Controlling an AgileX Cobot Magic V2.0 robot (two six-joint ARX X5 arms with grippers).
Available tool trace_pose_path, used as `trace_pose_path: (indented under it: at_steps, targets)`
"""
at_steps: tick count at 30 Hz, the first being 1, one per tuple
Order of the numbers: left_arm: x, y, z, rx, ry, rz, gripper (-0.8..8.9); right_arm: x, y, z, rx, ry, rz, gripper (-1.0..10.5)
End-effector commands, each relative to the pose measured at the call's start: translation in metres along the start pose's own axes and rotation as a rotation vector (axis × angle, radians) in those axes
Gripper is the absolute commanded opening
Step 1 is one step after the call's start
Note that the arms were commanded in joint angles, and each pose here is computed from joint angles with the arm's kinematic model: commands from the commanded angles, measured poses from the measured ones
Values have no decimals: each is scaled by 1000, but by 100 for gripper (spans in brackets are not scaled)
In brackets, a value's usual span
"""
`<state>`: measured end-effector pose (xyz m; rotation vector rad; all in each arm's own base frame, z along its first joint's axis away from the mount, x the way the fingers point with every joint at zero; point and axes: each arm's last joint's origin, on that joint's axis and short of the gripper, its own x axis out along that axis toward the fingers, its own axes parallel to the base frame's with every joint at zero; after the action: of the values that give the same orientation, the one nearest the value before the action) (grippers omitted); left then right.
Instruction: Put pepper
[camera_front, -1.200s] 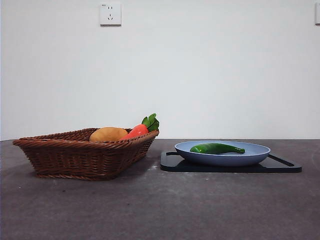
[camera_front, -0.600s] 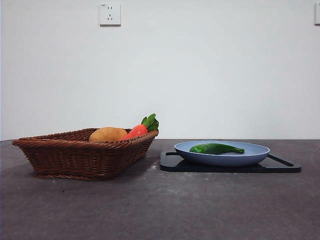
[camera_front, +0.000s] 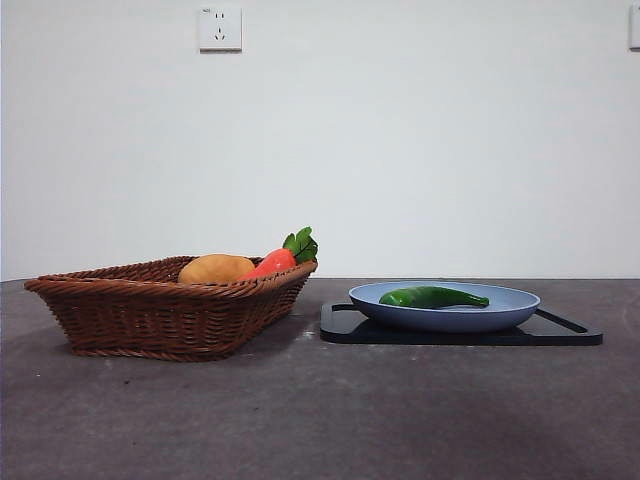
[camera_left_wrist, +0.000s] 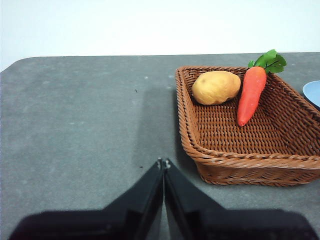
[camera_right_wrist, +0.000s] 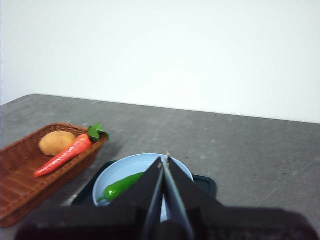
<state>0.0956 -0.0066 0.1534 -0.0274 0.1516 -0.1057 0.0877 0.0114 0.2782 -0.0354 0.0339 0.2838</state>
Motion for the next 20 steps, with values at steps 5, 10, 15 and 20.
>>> trace_pose_path:
  at_steps: [5,10,15,20]
  targets:
    - [1,0,-2,-6,-5,2,8,6,-1,-65,66,-8,-58,11]
    - [1,0,-2,-6,-5,2,8,9,0,-100,90,35,-57,11]
    - [1,0,-2,-6,-5,2,8,11,0,-120,134,59,-58,11]
    - [1,0,-2,-6,-6,2,8,12,1,-128,152,116,-60,11]
